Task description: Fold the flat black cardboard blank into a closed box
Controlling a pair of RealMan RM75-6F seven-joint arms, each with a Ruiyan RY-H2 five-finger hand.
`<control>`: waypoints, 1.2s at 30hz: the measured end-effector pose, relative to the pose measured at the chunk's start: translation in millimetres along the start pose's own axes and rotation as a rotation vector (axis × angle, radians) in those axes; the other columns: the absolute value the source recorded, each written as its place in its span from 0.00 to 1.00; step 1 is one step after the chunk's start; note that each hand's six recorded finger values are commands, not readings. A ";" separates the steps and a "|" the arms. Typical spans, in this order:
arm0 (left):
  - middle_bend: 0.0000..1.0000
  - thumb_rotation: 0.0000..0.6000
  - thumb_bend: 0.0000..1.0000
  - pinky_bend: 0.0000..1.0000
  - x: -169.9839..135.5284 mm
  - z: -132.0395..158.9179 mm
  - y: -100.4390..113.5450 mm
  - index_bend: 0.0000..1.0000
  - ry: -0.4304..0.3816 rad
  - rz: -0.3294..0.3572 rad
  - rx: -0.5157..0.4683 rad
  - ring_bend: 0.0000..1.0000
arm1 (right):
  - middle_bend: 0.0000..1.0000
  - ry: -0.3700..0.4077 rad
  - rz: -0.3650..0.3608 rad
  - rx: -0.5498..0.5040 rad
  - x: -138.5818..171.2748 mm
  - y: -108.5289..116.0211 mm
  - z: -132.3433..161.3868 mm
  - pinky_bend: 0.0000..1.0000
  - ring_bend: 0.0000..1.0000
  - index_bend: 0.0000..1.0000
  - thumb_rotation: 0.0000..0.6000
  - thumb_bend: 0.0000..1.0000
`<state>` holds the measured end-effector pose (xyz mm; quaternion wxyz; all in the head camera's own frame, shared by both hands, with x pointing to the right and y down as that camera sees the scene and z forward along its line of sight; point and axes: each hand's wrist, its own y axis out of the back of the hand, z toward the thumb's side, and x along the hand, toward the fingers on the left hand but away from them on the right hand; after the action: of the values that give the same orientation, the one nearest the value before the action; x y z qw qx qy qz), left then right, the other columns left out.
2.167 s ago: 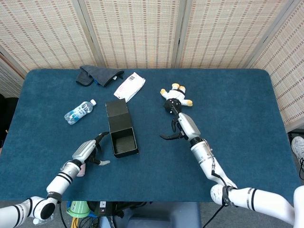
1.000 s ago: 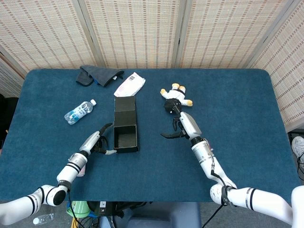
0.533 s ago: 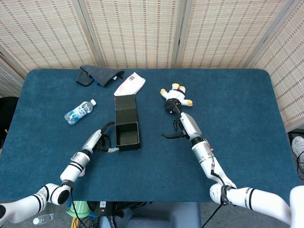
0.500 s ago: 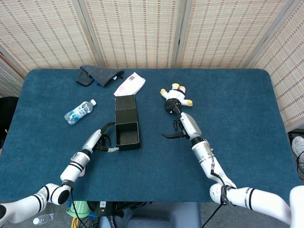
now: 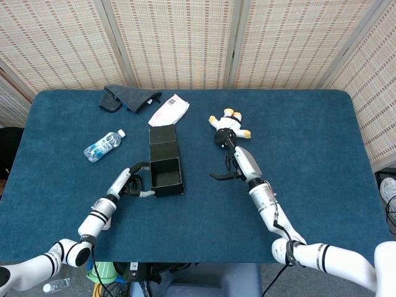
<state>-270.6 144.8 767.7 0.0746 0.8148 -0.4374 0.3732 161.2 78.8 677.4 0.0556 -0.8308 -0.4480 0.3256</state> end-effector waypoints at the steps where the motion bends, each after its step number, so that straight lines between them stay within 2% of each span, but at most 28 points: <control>1: 0.33 1.00 0.10 0.75 -0.1 0.3 0.8 0.30 -0.003 0.001 -0.007 0.62 | 0.20 0.000 0.000 0.000 -0.2 -0.1 -0.2 1.00 0.74 0.00 1.00 0.00; 6: 0.33 1.00 0.11 0.75 -2.1 2.8 6.1 0.31 -0.031 0.001 -0.043 0.63 | 0.22 -0.007 0.007 -0.004 -0.6 -1.7 -1.0 1.00 0.74 0.00 1.00 0.00; 9: 0.33 1.00 0.11 0.75 -5.1 5.3 10.0 0.31 -0.060 -0.006 -0.052 0.63 | 0.23 -0.023 0.024 -0.020 -0.4 -4.3 -2.5 0.96 0.64 0.00 1.00 0.00; 12: 0.34 1.00 0.11 0.75 -9.8 8.9 14.9 0.31 -0.102 -0.015 -0.044 0.63 | 0.25 -0.048 0.055 -0.042 -0.2 -8.2 -4.3 0.83 0.49 0.00 1.00 0.00; 16: 0.34 1.00 0.10 0.74 -17.1 15.0 22.3 0.31 -0.169 -0.021 -0.001 0.63 | 0.24 -0.094 0.110 -0.102 -0.6 -14.8 -6.7 0.55 0.33 0.00 1.00 0.00; 20: 0.34 1.00 0.11 0.74 -24.4 21.9 28.6 0.31 -0.235 -0.013 0.043 0.63 | 0.16 -0.150 0.185 -0.217 -1.9 -23.9 -7.4 0.37 0.21 0.00 1.00 0.00; 28: 0.34 1.00 0.11 0.74 -34.2 29.4 29.1 0.31 -0.304 -0.003 0.127 0.62 | 0.00 -0.224 0.310 -0.476 -8.1 -34.9 -0.5 0.19 0.04 0.00 1.00 0.00; 31: 0.33 1.00 0.11 0.74 -36.0 31.5 24.6 0.31 -0.316 -0.011 0.143 0.62 | 0.00 -0.229 0.323 -0.589 -15.3 -32.2 5.6 0.17 0.02 0.00 1.00 0.00; 36: 0.34 1.00 0.11 0.74 -37.9 36.4 14.6 0.31 -0.341 -0.030 0.176 0.62 | 0.00 -0.210 0.302 -0.794 -30.5 -26.9 14.4 0.17 0.00 0.00 1.00 0.00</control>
<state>-274.9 144.6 713.3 -0.0668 0.8759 -0.3973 0.2654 121.9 68.1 691.4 -0.3622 -0.8063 -0.4149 0.2156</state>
